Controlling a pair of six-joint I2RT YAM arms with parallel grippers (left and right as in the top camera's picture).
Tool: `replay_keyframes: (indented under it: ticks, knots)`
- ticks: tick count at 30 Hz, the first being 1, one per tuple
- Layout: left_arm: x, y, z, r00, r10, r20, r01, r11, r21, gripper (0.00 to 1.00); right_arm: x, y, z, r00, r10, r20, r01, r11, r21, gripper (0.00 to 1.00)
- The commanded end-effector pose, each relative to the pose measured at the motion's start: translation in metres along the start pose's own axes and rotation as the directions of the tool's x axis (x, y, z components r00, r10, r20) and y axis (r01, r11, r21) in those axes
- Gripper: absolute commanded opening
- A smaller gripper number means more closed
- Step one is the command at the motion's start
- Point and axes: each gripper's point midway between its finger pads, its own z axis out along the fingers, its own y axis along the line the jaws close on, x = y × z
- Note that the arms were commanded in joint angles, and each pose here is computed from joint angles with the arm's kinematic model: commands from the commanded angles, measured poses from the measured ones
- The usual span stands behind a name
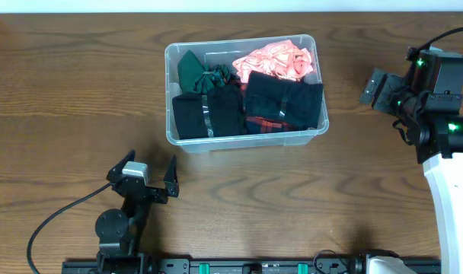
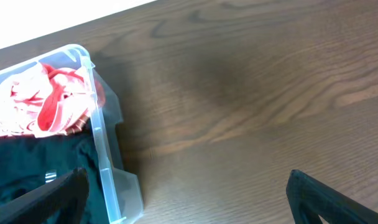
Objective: Pack container
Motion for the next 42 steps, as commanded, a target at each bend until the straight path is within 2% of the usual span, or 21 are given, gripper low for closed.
replay_keyframes:
  ticks: [1,38,42]
  knots:
    - [0.012,0.004,-0.002,0.999,-0.012,-0.04,0.011,1.0,-0.026,0.98,-0.004,-0.003,-0.001,1.0,0.019,0.011,-0.019,1.0,0.013,0.99]
    - [0.008,0.0,-0.002,1.0,-0.006,-0.023,0.006,1.0,-0.011,0.98,-0.004,-0.002,-0.001,1.0,0.019,0.011,-0.019,1.0,0.012,0.99]
    - [0.008,0.0,-0.002,1.0,-0.006,-0.023,0.006,1.0,-0.011,0.98,-0.007,-0.002,-0.021,0.998,0.022,0.061,-0.022,1.0,-0.004,0.99]
